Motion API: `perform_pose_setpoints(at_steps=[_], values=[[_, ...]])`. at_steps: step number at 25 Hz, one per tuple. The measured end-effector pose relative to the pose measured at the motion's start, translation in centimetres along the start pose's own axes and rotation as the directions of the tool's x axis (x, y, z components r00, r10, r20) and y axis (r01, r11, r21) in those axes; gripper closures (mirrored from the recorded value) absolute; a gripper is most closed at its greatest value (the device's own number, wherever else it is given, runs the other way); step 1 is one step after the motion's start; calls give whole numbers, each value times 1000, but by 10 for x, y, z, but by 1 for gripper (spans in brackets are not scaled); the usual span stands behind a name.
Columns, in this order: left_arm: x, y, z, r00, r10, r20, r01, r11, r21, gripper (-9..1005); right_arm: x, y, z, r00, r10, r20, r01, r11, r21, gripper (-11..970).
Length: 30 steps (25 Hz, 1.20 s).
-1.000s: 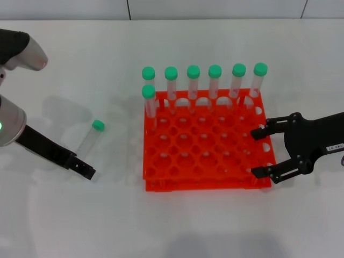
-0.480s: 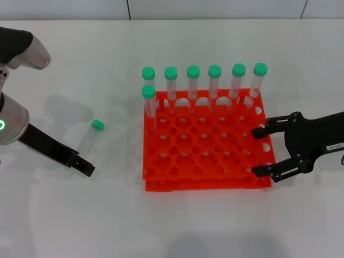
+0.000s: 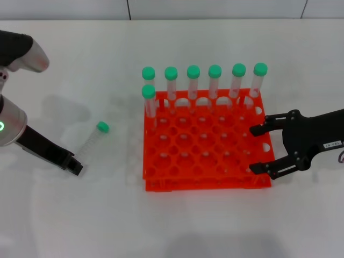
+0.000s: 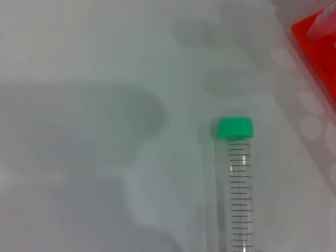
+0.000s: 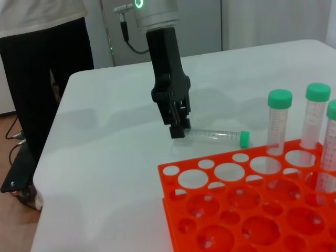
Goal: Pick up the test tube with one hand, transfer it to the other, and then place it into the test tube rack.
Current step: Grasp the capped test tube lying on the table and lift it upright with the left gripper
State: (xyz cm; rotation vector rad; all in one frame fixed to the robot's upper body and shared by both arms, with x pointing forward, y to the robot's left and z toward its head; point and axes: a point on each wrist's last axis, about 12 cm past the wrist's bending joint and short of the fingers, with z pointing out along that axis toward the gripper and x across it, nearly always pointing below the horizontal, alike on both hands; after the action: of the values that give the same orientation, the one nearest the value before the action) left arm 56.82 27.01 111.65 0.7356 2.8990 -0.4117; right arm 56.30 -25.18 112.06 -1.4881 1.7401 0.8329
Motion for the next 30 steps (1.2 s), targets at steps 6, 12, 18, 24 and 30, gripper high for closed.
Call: perform_pose_setpoints(at_steps=[6,12,18,24,30], values=[[-4,0,1,1000,8,-1,-8,1000,-1,664,-1,-1,1,1000,-4,0,4,1000,2,105],[-6,0,0,1000,12,2,-12,1000,-5,723,-2,-1,1,1000,-4,1,4,1000,4,105],[-6,0,1,1000,10,-1,-10,1000,-4,778,-2,-1,1,1000,-4,2,4,1000,4,106],[-7,0,2,1000,14,1,-14,1000,-18,803,-2,-1,1,1000,-3,1,3,1000,3,106],[-15,-4,-22,991,50,127,-46,998,-36,798,0,0,0,1000,4,3,-4,1000,-2,106]])
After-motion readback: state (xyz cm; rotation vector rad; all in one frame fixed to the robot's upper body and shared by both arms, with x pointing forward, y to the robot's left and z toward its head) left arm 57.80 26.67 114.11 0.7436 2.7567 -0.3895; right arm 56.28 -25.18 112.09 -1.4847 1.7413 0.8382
